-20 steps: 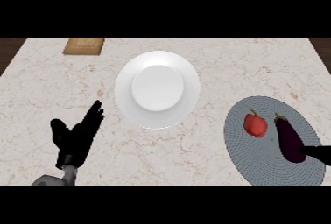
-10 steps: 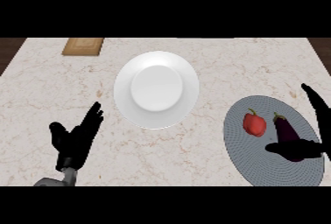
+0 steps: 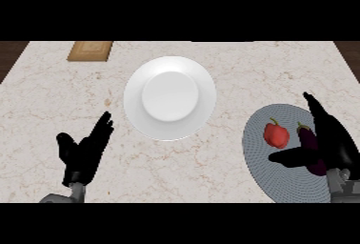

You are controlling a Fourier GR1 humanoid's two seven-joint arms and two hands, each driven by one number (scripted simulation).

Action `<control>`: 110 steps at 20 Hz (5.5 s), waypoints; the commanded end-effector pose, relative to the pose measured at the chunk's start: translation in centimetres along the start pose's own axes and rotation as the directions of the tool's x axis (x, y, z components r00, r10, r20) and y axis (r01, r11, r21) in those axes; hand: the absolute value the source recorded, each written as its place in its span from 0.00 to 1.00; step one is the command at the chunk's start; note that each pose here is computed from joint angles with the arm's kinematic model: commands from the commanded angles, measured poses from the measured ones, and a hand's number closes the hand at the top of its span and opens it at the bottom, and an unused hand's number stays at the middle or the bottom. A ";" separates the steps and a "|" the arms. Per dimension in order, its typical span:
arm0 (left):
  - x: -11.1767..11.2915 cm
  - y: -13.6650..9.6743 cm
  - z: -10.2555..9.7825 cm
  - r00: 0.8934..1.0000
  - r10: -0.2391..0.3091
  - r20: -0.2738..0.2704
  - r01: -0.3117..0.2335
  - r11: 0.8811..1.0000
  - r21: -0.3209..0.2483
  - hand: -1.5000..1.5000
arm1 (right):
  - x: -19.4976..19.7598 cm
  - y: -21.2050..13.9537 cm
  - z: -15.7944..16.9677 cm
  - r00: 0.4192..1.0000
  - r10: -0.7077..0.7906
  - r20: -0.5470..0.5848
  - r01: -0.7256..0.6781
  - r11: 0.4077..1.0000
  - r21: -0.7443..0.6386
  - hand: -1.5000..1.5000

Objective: Pick the bell pepper from the placemat and place it in the plate

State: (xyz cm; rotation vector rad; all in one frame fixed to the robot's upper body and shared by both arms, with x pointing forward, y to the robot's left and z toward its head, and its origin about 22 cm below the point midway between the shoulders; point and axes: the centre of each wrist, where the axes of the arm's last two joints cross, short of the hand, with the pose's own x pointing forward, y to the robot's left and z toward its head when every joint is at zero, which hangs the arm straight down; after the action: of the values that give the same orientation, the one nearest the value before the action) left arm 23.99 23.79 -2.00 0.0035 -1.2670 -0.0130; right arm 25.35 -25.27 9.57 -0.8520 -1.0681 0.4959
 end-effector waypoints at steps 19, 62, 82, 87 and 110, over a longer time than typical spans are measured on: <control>-1.0 0.2 0.3 0.998 0.016 -0.068 -0.015 1.000 0.009 0.50 | -2.8 4.1 -4.3 0.977 0.199 -0.071 -0.188 0.974 0.129 1.00; 0.0 -2.5 -1.1 0.997 -0.026 -0.068 0.019 0.995 -0.100 0.50 | 21.6 13.1 7.9 0.899 -0.138 0.416 0.327 0.844 -0.426 1.00; 0.1 -1.0 0.2 0.998 -0.019 -0.059 0.016 0.998 -0.056 0.50 | 18.4 14.7 -3.1 0.931 -0.157 0.329 0.339 0.704 -0.624 1.00; -0.6 -1.7 -0.1 0.998 -0.020 -0.064 0.017 0.998 -0.057 0.50 | 15.5 16.3 -5.3 0.996 -0.085 0.026 0.087 0.867 -0.490 0.00; -1.9 0.4 0.8 0.998 -0.002 -0.057 0.001 1.000 -0.020 0.50 | 14.1 14.7 -3.8 0.732 -0.588 0.343 0.679 0.670 -0.300 0.00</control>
State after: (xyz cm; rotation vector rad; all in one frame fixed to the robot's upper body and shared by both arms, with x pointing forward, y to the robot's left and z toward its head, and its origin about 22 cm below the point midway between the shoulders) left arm 23.95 23.47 -1.74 -0.0251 -1.2813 -0.0400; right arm 36.57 -7.19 4.47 -0.8267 -1.6127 -0.2058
